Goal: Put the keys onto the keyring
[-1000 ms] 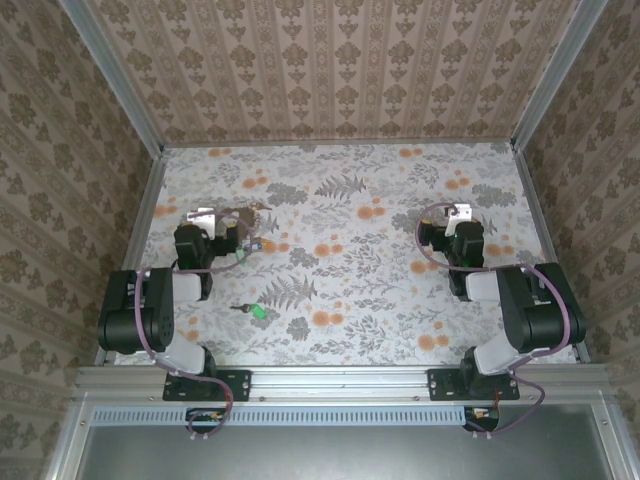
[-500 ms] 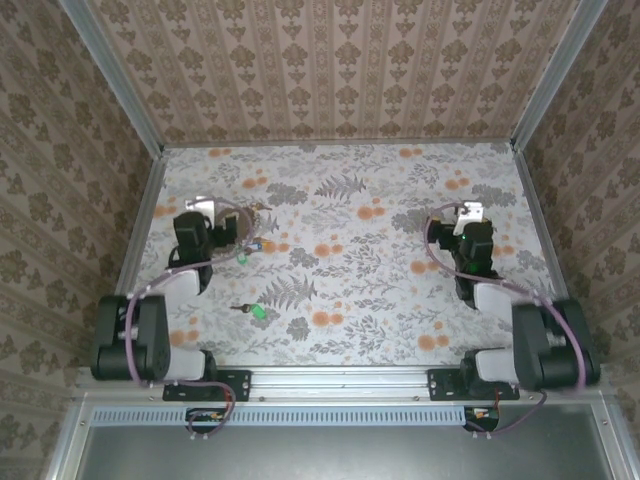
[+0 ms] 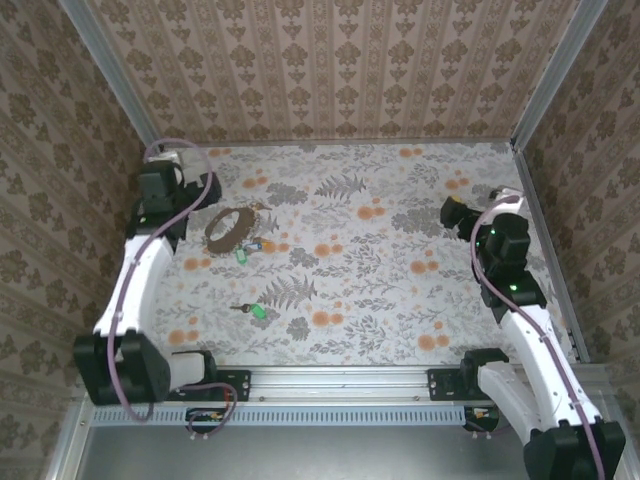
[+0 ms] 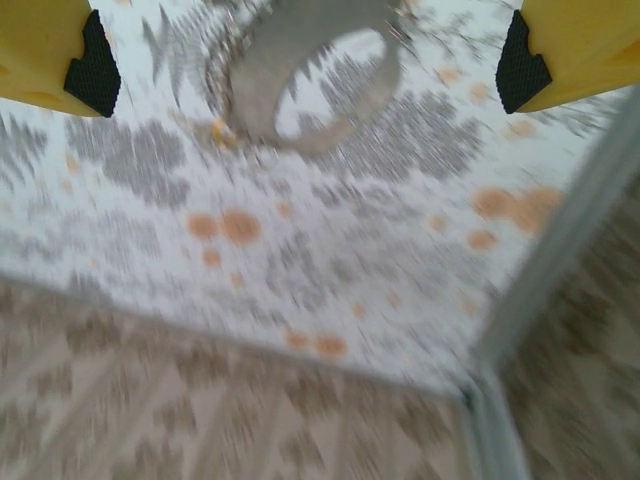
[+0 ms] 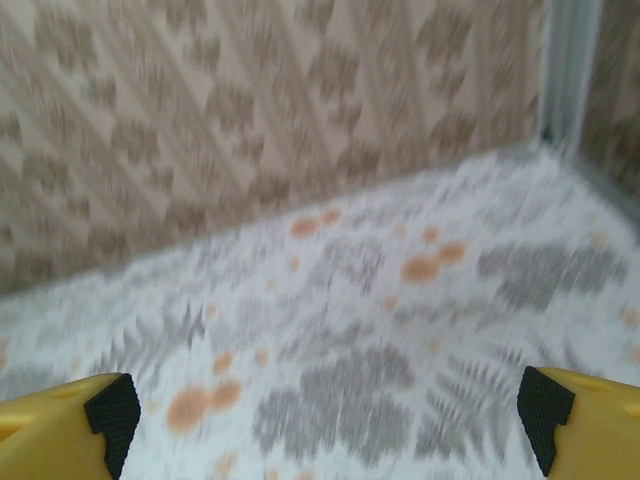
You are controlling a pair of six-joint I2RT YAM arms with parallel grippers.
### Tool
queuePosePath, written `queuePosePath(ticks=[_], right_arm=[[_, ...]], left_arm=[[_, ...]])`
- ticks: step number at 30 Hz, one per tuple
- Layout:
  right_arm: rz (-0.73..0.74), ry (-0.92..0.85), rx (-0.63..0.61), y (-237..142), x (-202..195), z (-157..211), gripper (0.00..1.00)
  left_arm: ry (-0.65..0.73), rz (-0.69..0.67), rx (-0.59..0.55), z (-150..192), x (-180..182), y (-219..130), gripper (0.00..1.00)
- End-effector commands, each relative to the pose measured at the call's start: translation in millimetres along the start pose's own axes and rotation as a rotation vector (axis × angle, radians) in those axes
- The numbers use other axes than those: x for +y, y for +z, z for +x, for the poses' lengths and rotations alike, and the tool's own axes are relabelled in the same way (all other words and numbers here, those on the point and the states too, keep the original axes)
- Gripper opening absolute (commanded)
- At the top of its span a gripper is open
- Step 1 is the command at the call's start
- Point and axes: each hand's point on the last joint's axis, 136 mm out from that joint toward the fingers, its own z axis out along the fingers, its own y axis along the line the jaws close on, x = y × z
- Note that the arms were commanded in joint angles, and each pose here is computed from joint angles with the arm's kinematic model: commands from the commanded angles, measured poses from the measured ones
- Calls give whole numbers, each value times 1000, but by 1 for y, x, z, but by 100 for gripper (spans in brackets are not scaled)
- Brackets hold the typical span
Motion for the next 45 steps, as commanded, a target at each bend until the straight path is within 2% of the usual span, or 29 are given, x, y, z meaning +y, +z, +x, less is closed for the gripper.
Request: queuePosePath(ticks=[1,4,6,12,21,24,31,36,38,42,45], right_arm=[[-66,-17,206,1,19,50,100],[-101,-54,278,3,33,73,100],[-125,-69,313,4,41,84,100],[-148,-74,364,2,46,96,100],[-120,-73,381,-1,41,98,99],[-103,-66,377,0,38,96,100],[-69,-49,367,-1,34,92,100],[-22,-54,349,-3,25,89,100],[35,-41,330,-3,14,87,100],[238,33,304,-8,-24,85,100],[303,85,324,-13,-41,88,100]], left_arm=[[-2,180,301,57,-28,35,100],[8,260,476,82,-41,70,100],[8,282,546,96,-44,88,100],[-6,316,629,117,-46,119,100],[-42,413,696,155,-79,138,100],[-14,426,710,167,-97,139,100],[75,483,778,204,-166,131,100],[178,629,821,247,-265,95,100],[242,673,843,265,-298,82,100],[374,778,894,296,-355,53,100],[475,837,888,297,-380,28,100]])
